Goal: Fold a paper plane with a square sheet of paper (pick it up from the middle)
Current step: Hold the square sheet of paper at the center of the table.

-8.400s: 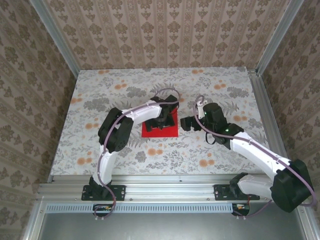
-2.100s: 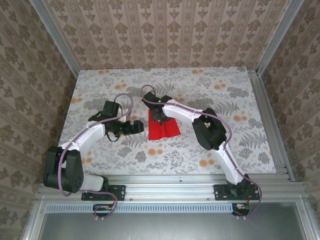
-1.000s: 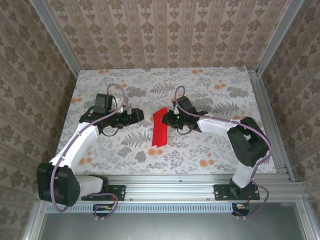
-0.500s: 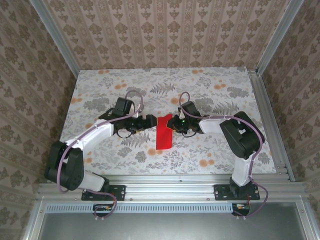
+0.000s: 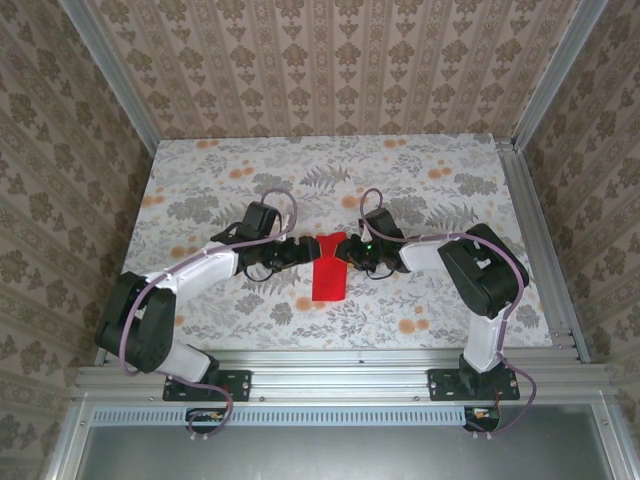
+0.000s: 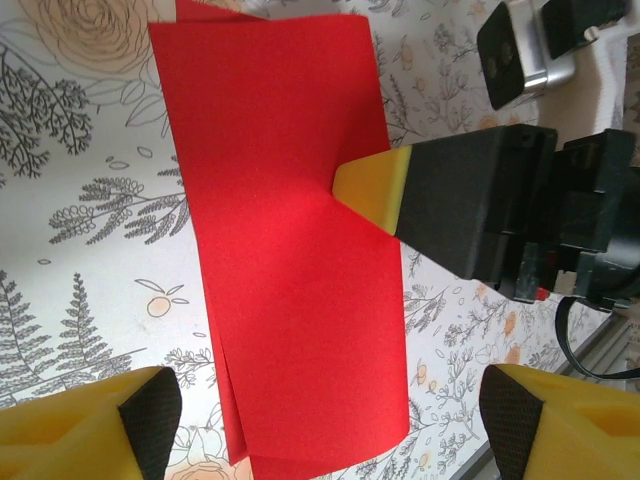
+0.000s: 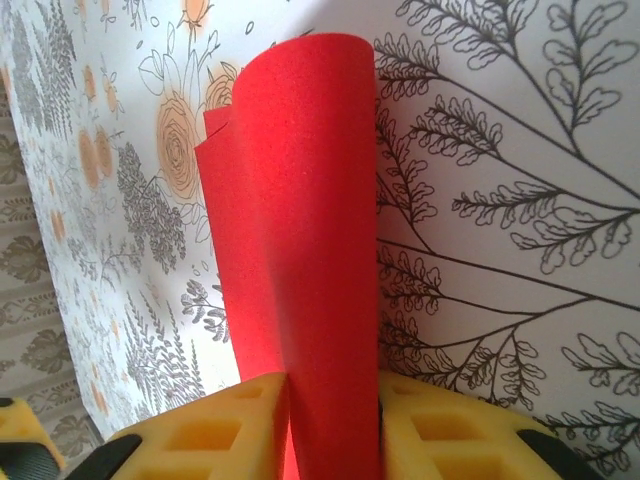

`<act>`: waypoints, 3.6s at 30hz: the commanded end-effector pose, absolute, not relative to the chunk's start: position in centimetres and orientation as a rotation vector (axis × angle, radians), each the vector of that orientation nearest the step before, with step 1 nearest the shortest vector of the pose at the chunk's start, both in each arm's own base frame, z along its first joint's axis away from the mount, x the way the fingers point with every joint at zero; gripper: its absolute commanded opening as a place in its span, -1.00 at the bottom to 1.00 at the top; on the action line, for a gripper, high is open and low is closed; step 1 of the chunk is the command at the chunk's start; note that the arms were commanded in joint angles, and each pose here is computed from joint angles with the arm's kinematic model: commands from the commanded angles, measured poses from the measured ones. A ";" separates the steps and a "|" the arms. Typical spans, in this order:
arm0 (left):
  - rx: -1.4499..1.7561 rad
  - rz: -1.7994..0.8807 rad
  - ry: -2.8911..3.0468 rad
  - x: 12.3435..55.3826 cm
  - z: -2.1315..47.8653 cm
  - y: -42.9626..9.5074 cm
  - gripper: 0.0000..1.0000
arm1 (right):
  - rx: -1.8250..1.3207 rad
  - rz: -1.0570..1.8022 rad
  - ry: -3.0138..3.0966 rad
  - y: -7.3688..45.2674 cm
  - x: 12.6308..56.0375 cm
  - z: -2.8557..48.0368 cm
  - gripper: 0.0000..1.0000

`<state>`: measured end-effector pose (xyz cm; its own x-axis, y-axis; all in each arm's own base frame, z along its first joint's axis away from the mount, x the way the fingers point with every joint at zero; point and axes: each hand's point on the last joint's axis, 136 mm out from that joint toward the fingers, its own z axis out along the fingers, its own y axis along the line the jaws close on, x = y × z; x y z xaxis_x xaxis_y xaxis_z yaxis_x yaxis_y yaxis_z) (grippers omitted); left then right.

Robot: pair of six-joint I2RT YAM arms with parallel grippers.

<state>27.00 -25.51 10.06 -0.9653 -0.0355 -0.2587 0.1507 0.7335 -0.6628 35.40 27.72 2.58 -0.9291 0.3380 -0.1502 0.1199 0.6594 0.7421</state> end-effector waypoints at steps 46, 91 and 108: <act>0.213 -1.002 2.824 26.9 2.4 -28.9 -0.23 | 0.480 1.085 2.561 27.0 35.2 3.3 -0.41; 0.245 -1.163 2.738 27.2 6.3 -30.3 -0.24 | 0.275 0.764 2.777 27.0 31.6 2.3 -0.28; 0.233 -0.989 2.782 27.2 7.0 -26.4 -0.20 | 0.326 0.704 2.793 27.0 31.8 1.7 -0.26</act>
